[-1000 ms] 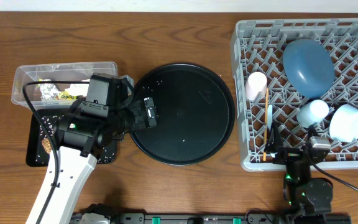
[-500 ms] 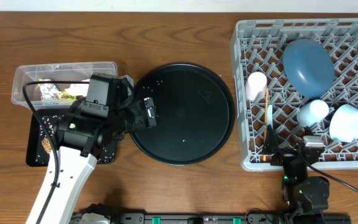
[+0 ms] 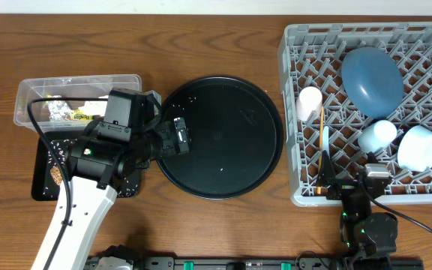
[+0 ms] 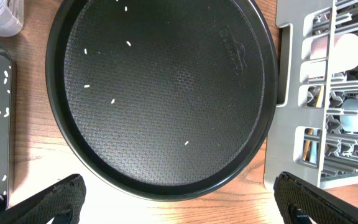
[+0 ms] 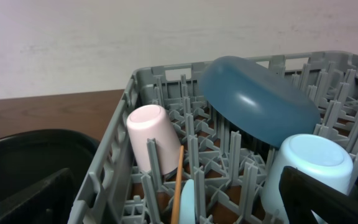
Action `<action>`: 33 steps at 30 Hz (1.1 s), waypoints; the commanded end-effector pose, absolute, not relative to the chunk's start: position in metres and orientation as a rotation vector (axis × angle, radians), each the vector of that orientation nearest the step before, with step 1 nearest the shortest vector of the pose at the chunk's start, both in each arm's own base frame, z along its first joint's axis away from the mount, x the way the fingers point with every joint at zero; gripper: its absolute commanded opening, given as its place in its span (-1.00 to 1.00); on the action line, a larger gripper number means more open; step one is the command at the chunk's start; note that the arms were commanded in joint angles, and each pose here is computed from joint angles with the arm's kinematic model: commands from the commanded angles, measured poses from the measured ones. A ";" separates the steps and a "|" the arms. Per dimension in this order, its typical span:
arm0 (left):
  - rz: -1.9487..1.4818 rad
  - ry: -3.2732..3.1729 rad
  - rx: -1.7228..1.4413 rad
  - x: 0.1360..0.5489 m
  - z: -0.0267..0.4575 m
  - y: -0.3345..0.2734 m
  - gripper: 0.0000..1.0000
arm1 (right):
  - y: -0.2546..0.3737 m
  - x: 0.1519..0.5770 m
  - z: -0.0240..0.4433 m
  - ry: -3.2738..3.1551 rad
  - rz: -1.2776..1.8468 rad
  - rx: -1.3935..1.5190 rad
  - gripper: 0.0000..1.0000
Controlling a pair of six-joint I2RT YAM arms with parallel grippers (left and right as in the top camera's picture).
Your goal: Sort waste into correct bins and load items into the dishwasher rack
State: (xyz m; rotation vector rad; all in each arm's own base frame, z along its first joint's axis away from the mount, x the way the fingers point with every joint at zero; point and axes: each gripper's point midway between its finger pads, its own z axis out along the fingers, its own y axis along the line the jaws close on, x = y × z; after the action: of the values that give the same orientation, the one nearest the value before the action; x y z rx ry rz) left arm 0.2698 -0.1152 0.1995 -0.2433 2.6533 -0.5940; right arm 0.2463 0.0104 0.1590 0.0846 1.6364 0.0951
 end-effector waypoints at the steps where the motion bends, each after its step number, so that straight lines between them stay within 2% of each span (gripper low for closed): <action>1: -0.572 2.654 -0.241 0.271 0.198 -0.112 0.96 | 0.010 0.246 0.159 1.634 0.087 0.073 0.98; 14: -0.574 2.647 -0.239 0.270 0.200 -0.112 0.96 | 0.010 0.246 0.159 1.634 0.087 0.073 0.99; 18: -0.606 2.540 -0.212 0.262 0.228 -0.110 0.96 | 0.010 0.246 0.159 1.634 0.087 0.073 0.98; 22: -0.650 2.368 -0.170 0.240 0.270 -0.104 0.96 | 0.010 0.246 0.159 1.634 0.087 0.073 0.99; 28: -0.692 2.062 -0.113 0.185 0.333 -0.086 0.96 | 0.010 0.246 0.159 1.634 0.087 0.073 0.98; 33: -0.687 1.874 -0.104 0.140 0.360 -0.067 0.96 | 0.010 0.246 0.159 1.634 0.087 0.073 0.98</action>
State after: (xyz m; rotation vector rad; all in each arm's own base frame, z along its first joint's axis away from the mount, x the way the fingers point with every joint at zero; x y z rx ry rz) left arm 0.1523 -0.0786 0.3556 -0.0892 1.9291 -0.7269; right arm 0.2463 0.0110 0.1587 0.0819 1.6378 0.0977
